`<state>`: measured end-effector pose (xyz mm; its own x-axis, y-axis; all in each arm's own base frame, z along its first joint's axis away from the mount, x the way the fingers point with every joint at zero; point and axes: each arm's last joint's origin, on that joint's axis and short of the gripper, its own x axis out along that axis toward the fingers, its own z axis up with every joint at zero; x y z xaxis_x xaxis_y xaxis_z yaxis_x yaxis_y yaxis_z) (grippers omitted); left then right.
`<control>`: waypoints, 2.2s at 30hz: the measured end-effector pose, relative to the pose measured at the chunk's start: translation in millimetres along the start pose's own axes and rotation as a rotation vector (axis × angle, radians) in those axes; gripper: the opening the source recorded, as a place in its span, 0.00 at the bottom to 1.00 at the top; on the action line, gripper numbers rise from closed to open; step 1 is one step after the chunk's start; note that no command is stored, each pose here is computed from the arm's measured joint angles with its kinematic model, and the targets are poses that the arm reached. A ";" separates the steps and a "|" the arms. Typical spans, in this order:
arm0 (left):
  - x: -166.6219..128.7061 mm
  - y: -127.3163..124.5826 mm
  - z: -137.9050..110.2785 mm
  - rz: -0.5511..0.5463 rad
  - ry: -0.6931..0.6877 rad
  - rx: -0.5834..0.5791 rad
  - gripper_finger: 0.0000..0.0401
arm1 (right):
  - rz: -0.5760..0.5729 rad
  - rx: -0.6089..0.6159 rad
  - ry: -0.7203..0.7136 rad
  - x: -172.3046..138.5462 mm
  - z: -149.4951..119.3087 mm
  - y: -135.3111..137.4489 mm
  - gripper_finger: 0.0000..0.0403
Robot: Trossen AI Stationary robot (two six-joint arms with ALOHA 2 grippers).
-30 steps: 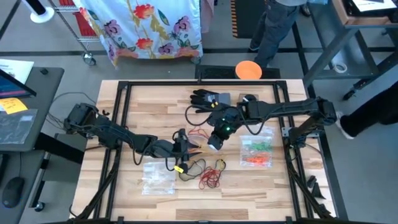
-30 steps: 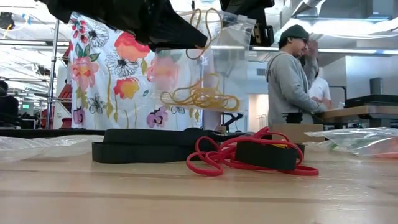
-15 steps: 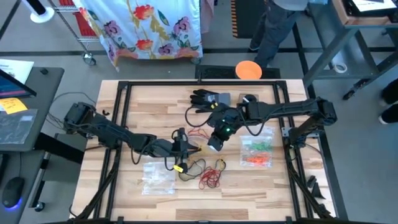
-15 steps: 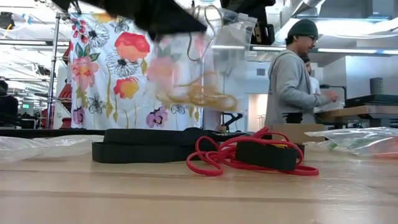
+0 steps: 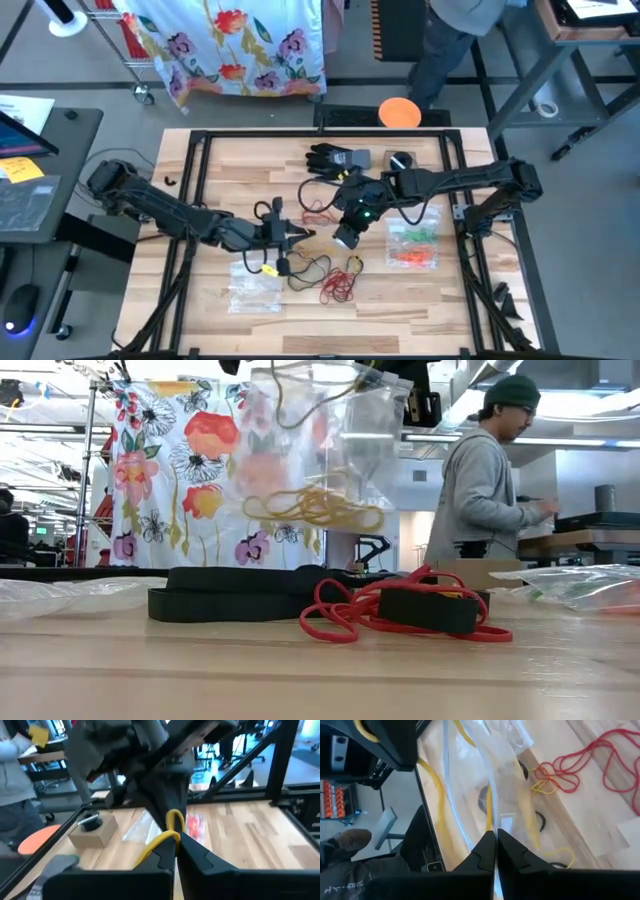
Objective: Sort rubber bands
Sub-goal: Put the yellow rubber band into the transparent zip bag
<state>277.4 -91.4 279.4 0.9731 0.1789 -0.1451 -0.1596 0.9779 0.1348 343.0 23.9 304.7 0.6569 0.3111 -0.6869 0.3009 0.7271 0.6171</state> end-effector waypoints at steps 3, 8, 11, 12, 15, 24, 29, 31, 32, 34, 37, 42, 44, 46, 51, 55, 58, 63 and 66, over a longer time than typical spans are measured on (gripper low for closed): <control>0.5 1.3 -2.5 0.014 0.023 0.009 0.00 | 0.005 0.000 -0.008 -0.3 1.3 -0.1 0.02; -0.6 0.8 -3.3 0.020 0.035 0.043 0.00 | -0.002 0.003 -0.009 -0.8 2.3 -2.0 0.02; -1.8 0.5 -3.6 0.062 0.041 0.061 0.00 | -0.011 0.007 0.001 -0.8 1.4 -2.9 0.02; -2.2 0.4 -3.9 0.077 0.044 0.070 0.00 | -0.017 0.010 0.007 -0.9 0.8 -3.5 0.02; -3.0 -0.8 -4.2 0.080 0.047 0.080 0.00 | -0.044 0.022 0.036 -1.0 -2.2 -6.1 0.02; -2.0 1.1 -1.5 0.081 0.109 0.073 0.00 | -0.141 0.030 -0.009 -1.3 -2.4 -10.5 0.02; 2.4 7.2 -0.7 0.074 0.100 0.049 0.00 | -0.227 0.016 -0.075 -0.8 -3.2 -10.5 0.02; 6.5 10.5 -3.7 0.084 0.115 0.038 0.00 | -0.241 0.011 -0.089 -0.4 -3.9 -9.5 0.02; 8.9 11.5 -5.3 0.080 0.121 0.034 0.00 | -0.248 0.010 -0.094 -0.1 -4.7 -8.7 0.02; 13.1 12.5 -8.4 0.065 0.132 0.028 0.00 | -0.281 0.021 -0.119 0.5 -6.6 -7.3 0.02; 15.7 14.4 -9.8 0.065 0.135 0.020 0.00 | -0.333 0.033 -0.145 0.8 -9.7 -6.8 0.02; 22.8 19.9 -12.0 0.084 0.131 0.016 0.00 | -0.340 0.040 -0.172 0.9 -8.6 -6.3 0.02; 29.6 22.6 -12.7 0.064 0.110 -0.002 0.00 | -0.327 0.038 -0.184 1.2 -7.5 -4.9 0.02; 34.9 24.8 -17.5 0.042 0.128 0.000 0.00 | -0.310 0.027 -0.193 2.0 -7.9 -1.8 0.02; 44.7 23.4 -11.8 0.049 0.131 0.035 0.00 | -0.296 0.009 -0.172 4.1 -13.4 3.3 0.02; 46.3 23.2 -6.7 0.059 0.152 0.064 0.00 | -0.282 -0.010 -0.144 5.4 -17.8 6.7 0.02; 46.3 23.4 0.6 0.061 0.139 0.060 0.00 | -0.282 -0.020 -0.131 6.3 -21.6 9.3 0.02; 48.4 21.4 0.4 0.055 0.216 0.068 0.00 | -0.262 -0.028 -0.144 7.2 -22.2 13.0 0.02; 48.3 20.7 -3.0 0.048 0.242 0.078 0.00 | -0.265 -0.024 -0.147 6.9 -21.1 11.9 0.02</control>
<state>320.7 -62.1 272.2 0.8950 0.2550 -0.3660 -0.1826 0.9580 0.2209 336.5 47.6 299.3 0.6511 0.0181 -0.7587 0.4601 0.7857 0.4135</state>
